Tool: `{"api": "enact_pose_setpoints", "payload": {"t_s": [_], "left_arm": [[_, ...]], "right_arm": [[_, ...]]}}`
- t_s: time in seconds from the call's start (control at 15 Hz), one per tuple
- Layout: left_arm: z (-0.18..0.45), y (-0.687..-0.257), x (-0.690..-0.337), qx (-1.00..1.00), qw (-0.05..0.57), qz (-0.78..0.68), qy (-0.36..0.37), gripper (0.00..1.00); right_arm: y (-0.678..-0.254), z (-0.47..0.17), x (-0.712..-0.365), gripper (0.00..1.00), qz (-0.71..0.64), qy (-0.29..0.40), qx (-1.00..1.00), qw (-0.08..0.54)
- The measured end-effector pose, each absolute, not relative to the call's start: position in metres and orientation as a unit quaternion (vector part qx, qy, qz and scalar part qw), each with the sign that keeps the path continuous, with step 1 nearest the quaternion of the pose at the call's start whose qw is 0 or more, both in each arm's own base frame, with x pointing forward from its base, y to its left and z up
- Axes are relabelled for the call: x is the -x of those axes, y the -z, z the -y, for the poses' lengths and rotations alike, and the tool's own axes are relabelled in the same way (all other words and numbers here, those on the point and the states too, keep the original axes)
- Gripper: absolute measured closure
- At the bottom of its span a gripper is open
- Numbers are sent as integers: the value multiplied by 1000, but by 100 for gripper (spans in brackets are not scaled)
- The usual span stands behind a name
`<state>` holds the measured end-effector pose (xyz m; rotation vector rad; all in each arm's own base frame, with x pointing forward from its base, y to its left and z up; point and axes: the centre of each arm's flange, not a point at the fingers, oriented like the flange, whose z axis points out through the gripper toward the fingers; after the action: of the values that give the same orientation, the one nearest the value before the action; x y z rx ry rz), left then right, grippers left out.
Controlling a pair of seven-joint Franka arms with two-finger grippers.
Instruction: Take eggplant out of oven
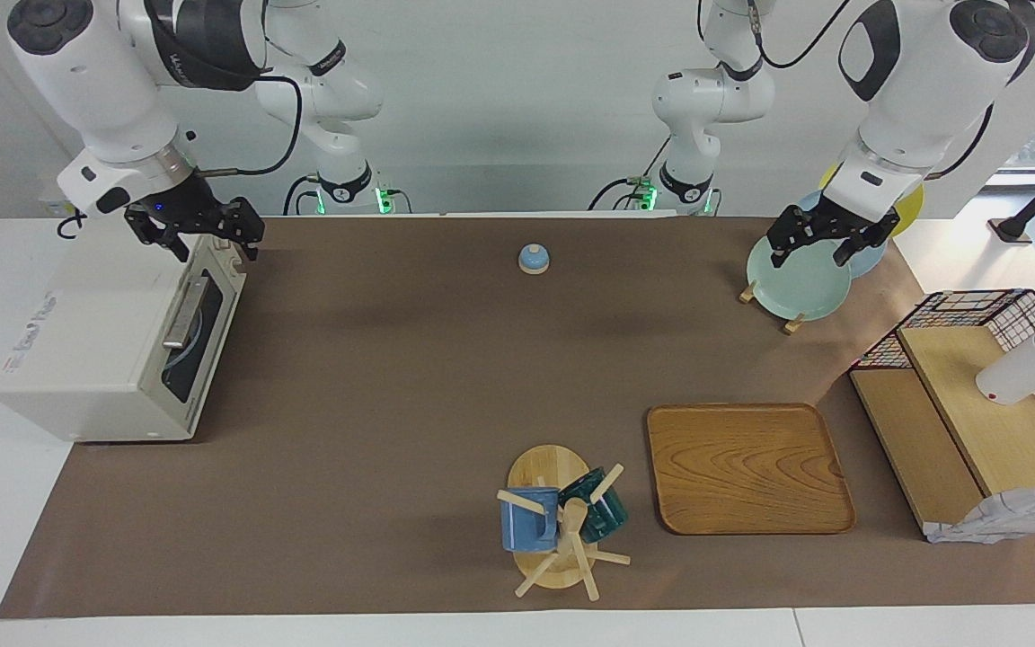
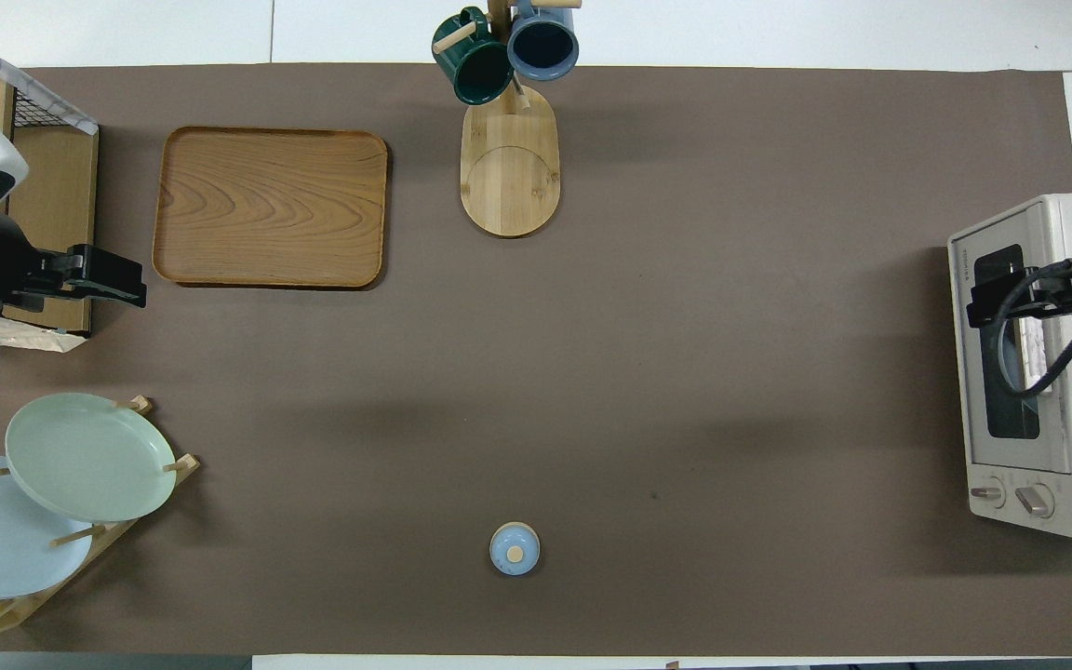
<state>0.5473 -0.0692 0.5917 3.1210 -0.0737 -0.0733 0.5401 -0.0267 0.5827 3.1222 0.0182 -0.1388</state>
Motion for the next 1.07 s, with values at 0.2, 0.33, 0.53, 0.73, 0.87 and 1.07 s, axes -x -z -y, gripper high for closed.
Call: {"api": "enact_pose_setpoints", "payload": {"t_s": [0.2,0.33,0.53,0.73,0.87,1.07], "left_arm": [[69,-592,-547,-999,9,24,23,0],[69,-592,-547,-999,9,24,23,0],[69,-592,-547,-999,9,24,23,0],[69,-592,-547,-999,9,24,23,0],[69,-592,-547,-999,9,24,23,0],[69,-592,-547,-999,9,24,23,0]], "right_arm": [[-583,27,-540,0,-6,44,-999,8],[-583,26,-540,0,-4,44,-999,8],[-585,22,-541,0,-7,42,-999,9],[-587,14,-542,0,-16,38,-999,9],[-586,15,-543,4,-22,31,-999,9],[-577,23,-545,36,-75,24,-997,8]]}}
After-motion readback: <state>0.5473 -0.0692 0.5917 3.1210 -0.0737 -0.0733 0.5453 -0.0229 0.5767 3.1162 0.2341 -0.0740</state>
